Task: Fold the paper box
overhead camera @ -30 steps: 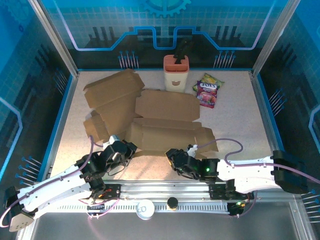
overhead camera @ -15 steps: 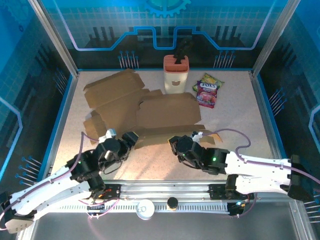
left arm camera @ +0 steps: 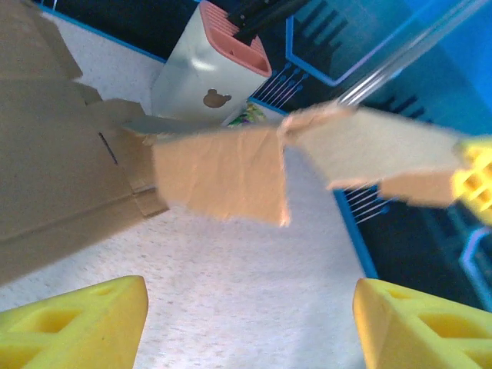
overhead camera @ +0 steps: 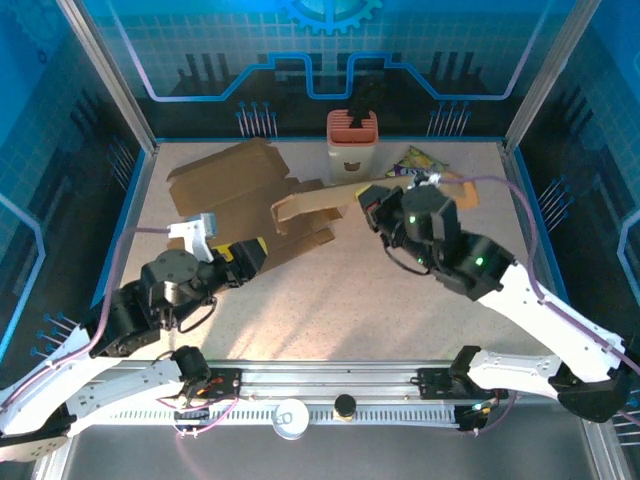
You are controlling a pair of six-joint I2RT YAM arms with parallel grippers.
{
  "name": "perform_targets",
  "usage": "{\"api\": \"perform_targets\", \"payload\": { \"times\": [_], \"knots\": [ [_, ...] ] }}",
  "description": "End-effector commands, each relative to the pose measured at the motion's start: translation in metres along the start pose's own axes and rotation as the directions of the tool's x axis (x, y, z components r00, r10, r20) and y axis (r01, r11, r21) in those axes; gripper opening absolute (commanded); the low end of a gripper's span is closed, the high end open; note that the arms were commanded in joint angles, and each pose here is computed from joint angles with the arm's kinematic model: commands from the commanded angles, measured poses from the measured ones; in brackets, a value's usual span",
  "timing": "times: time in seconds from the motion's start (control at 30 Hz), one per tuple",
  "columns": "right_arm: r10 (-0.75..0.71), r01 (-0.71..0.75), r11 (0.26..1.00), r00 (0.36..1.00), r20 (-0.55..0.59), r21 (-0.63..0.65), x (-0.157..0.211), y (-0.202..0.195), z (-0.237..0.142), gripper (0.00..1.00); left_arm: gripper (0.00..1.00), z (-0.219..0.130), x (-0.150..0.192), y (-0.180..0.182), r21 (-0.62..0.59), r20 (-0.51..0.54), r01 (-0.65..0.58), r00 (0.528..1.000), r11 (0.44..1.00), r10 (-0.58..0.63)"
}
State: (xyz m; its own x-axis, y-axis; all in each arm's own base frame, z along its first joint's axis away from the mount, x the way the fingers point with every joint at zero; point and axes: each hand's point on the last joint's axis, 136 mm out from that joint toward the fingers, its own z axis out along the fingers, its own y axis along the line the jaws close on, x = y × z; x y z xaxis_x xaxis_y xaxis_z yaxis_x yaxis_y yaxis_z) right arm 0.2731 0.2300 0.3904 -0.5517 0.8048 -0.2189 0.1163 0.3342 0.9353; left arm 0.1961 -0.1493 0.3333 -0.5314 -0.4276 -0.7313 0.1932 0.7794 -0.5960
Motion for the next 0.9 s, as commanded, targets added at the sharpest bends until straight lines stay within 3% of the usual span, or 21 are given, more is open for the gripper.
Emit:
{"api": "perform_targets", "payload": {
  "times": [0.0,0.17,0.27,0.43,0.6,0.7,0.87],
  "knots": [
    [-0.142,0.143,0.99,0.988,-0.057,0.014,-0.009,0.01,-0.008,0.0,0.79,0.009,-0.003,-0.016,0.026,0.014,-0.254,0.967,0.967,0.253],
    [-0.186,0.185,0.982,0.981,-0.055,-0.028,-0.025,0.038,-0.025,0.0,0.83,0.014,-0.004,-0.043,0.067,0.134,-0.431,0.897,0.9,0.42],
    [-0.214,0.211,0.976,0.975,-0.057,-0.051,-0.03,0.052,-0.04,0.0,0.83,0.016,-0.005,-0.047,0.038,0.186,-0.475,0.868,0.879,0.46],
    [-0.231,0.225,0.972,0.969,-0.086,-0.069,-0.031,0.055,-0.071,0.0,0.84,0.001,-0.014,-0.034,0.031,0.227,-0.396,0.897,0.918,0.379],
    [-0.211,0.205,0.976,0.973,-0.09,-0.072,-0.033,0.047,-0.095,0.0,0.83,-0.013,-0.014,-0.019,0.032,0.2,-0.328,0.928,0.944,0.315],
    [-0.183,0.181,0.983,0.98,-0.08,-0.027,-0.041,0.036,-0.075,0.0,0.85,-0.011,-0.011,-0.01,0.0,0.178,-0.307,0.936,0.952,0.302],
    [-0.1,0.117,0.991,0.973,-0.207,0.07,-0.039,0.003,0.013,0.0,0.92,0.0,-0.004,-0.002,-0.041,0.124,-0.282,0.951,0.959,0.284]
  ]
}}
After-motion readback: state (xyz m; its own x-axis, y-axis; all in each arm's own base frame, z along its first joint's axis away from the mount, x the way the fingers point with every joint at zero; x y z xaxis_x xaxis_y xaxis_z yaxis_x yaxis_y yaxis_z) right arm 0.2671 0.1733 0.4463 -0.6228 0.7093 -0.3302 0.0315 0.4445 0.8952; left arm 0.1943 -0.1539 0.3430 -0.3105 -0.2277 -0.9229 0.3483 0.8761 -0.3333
